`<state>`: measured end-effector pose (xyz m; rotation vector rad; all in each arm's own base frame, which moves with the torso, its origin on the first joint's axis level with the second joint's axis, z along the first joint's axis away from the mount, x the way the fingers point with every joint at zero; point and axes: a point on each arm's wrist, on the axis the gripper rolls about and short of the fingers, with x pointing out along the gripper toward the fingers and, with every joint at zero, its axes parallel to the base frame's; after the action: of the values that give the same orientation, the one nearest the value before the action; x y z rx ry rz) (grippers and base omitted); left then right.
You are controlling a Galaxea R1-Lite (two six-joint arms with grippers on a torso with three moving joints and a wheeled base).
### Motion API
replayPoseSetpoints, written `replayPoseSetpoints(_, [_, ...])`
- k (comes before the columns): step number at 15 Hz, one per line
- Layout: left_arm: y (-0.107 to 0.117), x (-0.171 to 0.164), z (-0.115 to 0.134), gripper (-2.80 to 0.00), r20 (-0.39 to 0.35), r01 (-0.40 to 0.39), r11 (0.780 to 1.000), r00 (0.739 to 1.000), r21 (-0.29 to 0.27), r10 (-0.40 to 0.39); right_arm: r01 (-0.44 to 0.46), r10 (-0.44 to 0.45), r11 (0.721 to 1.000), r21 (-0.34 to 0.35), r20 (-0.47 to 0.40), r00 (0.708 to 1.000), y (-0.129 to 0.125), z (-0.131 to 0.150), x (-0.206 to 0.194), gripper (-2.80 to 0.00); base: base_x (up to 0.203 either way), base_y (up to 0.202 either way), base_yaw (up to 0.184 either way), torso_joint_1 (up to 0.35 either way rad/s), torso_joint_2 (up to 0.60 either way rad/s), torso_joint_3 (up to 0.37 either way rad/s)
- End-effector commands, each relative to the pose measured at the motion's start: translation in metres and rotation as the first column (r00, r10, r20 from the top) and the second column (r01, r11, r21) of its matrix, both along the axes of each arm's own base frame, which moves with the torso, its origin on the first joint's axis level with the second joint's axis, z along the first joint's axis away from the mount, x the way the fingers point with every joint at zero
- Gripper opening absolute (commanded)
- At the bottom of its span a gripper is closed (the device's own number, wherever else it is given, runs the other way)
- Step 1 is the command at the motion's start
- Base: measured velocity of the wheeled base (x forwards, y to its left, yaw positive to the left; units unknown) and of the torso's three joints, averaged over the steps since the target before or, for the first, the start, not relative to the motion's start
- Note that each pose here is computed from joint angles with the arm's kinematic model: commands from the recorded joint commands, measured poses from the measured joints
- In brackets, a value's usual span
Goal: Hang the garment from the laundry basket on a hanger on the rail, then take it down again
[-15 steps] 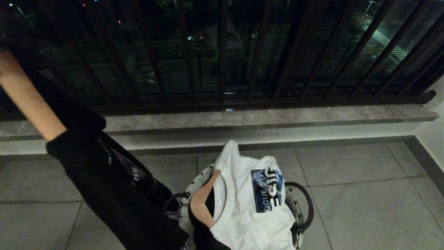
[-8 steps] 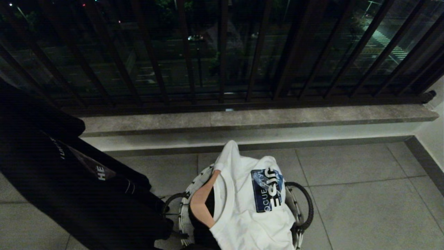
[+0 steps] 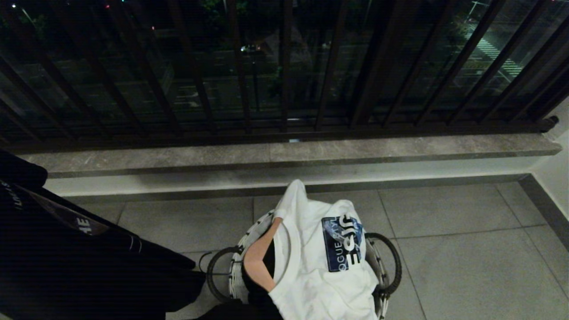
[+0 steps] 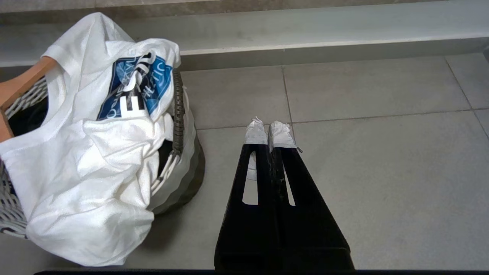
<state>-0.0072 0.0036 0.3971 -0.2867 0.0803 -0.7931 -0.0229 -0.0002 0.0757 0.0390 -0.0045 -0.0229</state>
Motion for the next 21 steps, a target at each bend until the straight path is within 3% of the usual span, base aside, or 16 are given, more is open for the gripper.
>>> replayPoseSetpoints(1, [0.006, -0.007, -0.001, -2.80, 0.012, -0.007, 1.000, 1.000, -0.014, 0.007, 0.000, 0.000, 1.000, 0.000, 0.001, 1.000, 0.000, 0.000, 0.000, -2.80, 0.000, 0.000, 0.000, 0.000, 0.00, 0.000])
replayPoseSetpoints(7, [0.013, -0.021, -0.005, -2.80, 0.033, -0.150, 0.988, 0.988, -0.031, 0.151, 0.000, 0.000, 1.000, 0.001, 0.001, 1.000, 0.000, 0.000, 0.000, -2.80, 0.000, 0.000, 0.000, 0.000, 0.00, 0.000])
replayPoseSetpoints(12, [0.012, -0.030, -0.012, -2.80, 0.036, -0.285, 0.958, 0.957, -0.034, 0.286, 0.000, 0.000, 1.000, 0.001, 0.001, 1.000, 0.000, 0.000, 0.000, -2.80, 0.000, 0.000, 0.000, 0.000, 0.00, 0.000])
replayPoseSetpoints(21, [0.008, -0.039, -0.028, -2.80, 0.032, -0.432, 0.901, 0.901, -0.022, 0.433, 0.000, 0.000, 1.000, 0.001, 0.002, 1.000, 0.000, 0.000, 0.000, -2.80, 0.000, 0.000, 0.000, 0.000, 0.00, 0.000])
